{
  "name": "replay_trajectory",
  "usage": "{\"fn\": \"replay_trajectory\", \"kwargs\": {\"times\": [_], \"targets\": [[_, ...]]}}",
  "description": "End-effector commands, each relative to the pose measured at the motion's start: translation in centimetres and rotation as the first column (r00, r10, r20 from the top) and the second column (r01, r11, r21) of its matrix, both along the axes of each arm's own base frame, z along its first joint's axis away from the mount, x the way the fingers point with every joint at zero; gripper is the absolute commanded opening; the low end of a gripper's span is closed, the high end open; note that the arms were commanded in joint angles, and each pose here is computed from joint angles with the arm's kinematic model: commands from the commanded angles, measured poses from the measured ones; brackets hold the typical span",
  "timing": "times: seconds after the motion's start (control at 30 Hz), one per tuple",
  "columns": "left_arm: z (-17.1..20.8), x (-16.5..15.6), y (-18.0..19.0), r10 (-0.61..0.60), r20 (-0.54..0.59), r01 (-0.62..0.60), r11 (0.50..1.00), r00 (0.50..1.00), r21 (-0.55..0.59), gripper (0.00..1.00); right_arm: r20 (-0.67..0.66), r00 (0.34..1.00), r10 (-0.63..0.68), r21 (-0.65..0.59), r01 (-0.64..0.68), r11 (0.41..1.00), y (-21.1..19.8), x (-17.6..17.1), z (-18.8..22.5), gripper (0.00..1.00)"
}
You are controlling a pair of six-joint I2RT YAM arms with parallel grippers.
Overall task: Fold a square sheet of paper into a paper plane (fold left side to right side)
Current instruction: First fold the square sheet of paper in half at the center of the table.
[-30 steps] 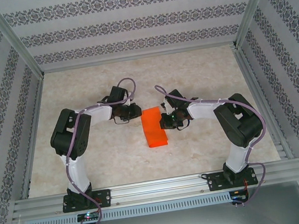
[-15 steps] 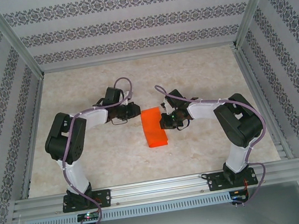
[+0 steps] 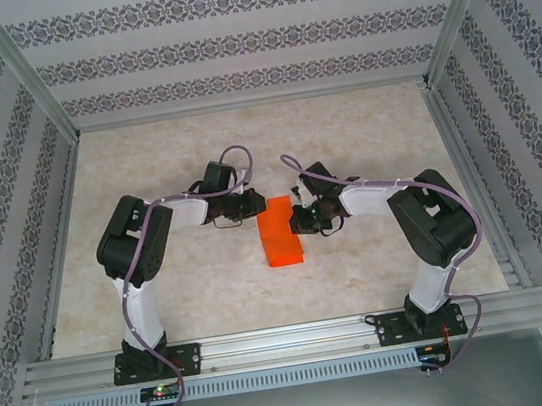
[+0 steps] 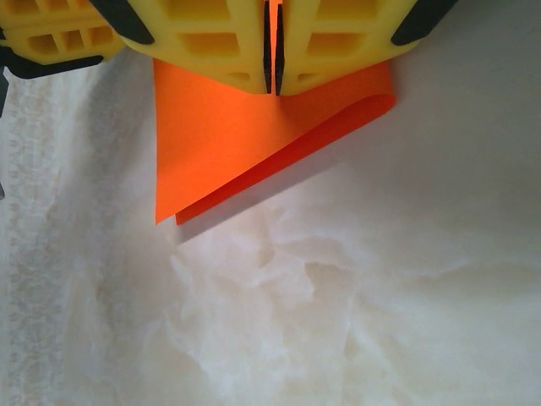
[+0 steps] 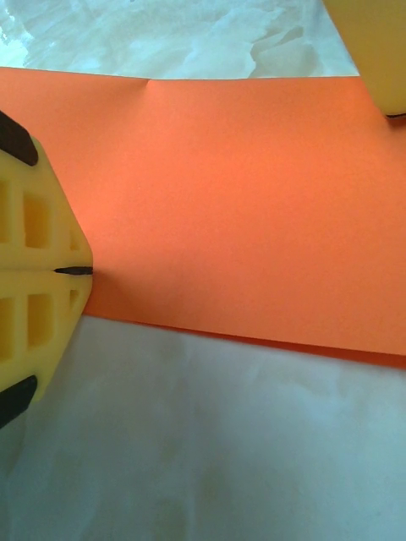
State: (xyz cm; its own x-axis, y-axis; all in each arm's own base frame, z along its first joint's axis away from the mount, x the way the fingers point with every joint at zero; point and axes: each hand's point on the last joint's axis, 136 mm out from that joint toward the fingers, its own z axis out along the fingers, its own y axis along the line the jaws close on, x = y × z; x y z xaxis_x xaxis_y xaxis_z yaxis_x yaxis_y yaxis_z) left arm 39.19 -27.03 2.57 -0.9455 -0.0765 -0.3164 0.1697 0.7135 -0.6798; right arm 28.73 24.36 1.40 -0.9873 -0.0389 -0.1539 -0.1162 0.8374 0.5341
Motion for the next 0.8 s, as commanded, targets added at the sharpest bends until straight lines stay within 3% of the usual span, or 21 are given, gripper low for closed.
{"fn": "replay_trajectory", "kwargs": {"times": [0.0,0.33,0.47,0.67,0.77], "targets": [[-1.4,1.5,1.4,0.039,0.023,-0.042,0.993,0.999,0.108,0.14,-0.145,0.989,-0.009,-0.162,-0.015,0.987,-3.1,-3.8,-3.9,0.04],[-2.5,5.4,3.5,0.080,0.037,-0.086,0.969,0.996,0.231,0.14,-0.145,0.989,-0.005,-0.161,-0.018,0.987,-3.0,-3.8,-3.9,0.04],[-1.5,6.2,3.9,0.089,0.054,-0.098,0.974,0.995,0.205,0.13,-0.142,0.990,-0.003,-0.160,-0.020,0.987,-3.0,-3.8,-3.8,0.04],[3.0,5.2,4.1,0.083,0.124,-0.103,0.981,0.989,0.167,0.17,-0.141,0.990,-0.001,-0.155,-0.021,0.988,-2.8,-3.7,-3.7,0.04],[4.9,3.0,3.3,0.067,0.134,-0.082,0.991,0.989,0.106,0.17,-0.139,0.990,-0.002,-0.158,-0.020,0.987,-2.9,-3.6,-3.7,0.04]]}}
